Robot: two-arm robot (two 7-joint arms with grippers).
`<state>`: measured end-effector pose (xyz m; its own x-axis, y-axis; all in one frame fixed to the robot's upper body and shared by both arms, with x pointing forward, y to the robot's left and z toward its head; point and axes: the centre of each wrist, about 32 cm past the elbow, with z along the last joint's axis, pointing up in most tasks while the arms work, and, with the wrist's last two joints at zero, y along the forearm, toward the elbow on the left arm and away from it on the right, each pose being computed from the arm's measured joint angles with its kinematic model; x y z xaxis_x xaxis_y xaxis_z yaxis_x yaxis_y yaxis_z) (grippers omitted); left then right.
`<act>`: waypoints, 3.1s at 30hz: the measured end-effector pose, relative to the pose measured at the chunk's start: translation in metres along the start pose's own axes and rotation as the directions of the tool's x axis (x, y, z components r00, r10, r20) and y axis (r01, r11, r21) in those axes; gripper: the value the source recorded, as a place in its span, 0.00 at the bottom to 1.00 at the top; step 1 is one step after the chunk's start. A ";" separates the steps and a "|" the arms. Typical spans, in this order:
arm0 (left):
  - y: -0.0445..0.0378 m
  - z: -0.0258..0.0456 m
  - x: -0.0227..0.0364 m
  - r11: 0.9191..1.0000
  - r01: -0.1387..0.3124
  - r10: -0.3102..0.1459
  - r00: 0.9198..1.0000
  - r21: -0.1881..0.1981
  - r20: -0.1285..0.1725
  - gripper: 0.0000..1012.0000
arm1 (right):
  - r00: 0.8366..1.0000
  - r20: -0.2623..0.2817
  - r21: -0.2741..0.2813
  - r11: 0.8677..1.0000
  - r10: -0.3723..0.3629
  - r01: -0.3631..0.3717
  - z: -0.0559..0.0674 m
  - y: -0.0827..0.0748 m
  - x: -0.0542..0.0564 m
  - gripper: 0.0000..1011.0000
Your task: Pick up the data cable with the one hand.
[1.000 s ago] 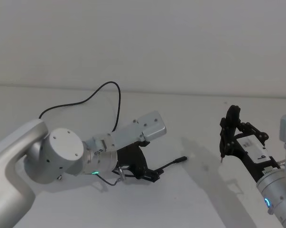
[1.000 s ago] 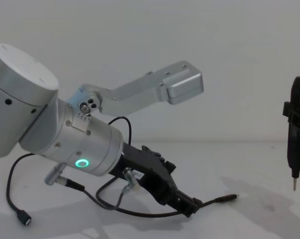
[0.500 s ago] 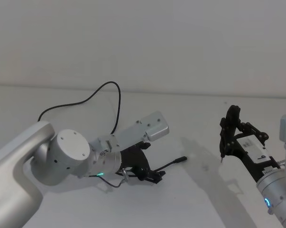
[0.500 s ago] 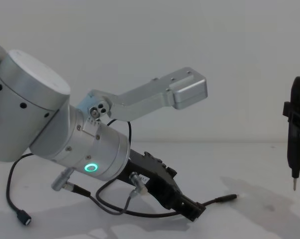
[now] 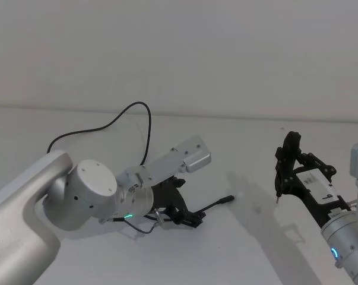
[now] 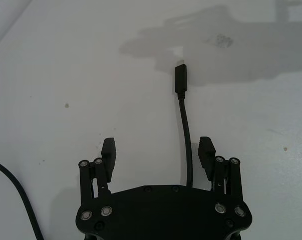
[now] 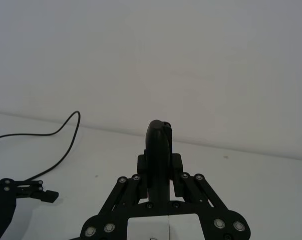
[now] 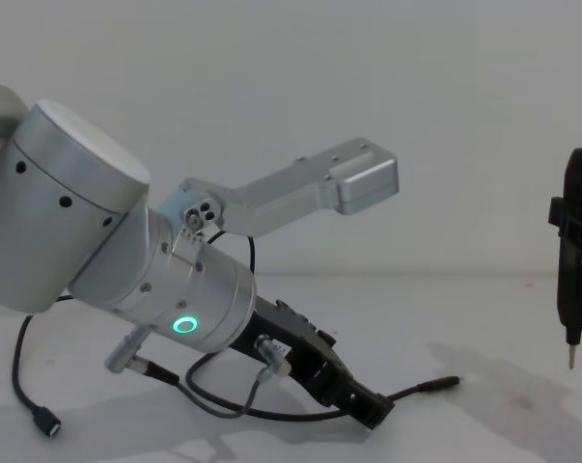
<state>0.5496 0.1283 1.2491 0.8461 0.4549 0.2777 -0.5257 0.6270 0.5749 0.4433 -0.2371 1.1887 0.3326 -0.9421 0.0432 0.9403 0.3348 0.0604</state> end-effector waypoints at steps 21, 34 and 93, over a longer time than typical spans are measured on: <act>-0.0024 0.0019 0.0009 1.000 -0.004 0.004 1.000 0.024 -0.021 0.60 | 1.000 0.000 0.000 1.000 0.000 0.000 0.000 0.000 0.000 0.27; -0.0027 0.0024 0.0012 1.000 -0.005 0.006 1.000 0.027 -0.023 0.20 | 1.000 0.000 0.000 1.000 0.000 0.000 0.000 0.000 0.000 0.27; 0.0636 0.0024 0.0005 0.956 0.018 -0.017 1.000 -0.292 0.004 0.04 | 0.995 -0.044 0.277 0.958 0.087 -0.072 0.057 0.001 -0.007 0.27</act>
<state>0.5168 0.1668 1.2877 0.8555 0.4414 0.2708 -0.5132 0.7924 0.3297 0.4385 -0.2293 1.2452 0.4161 -0.9093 0.0046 0.8574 0.3940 0.3312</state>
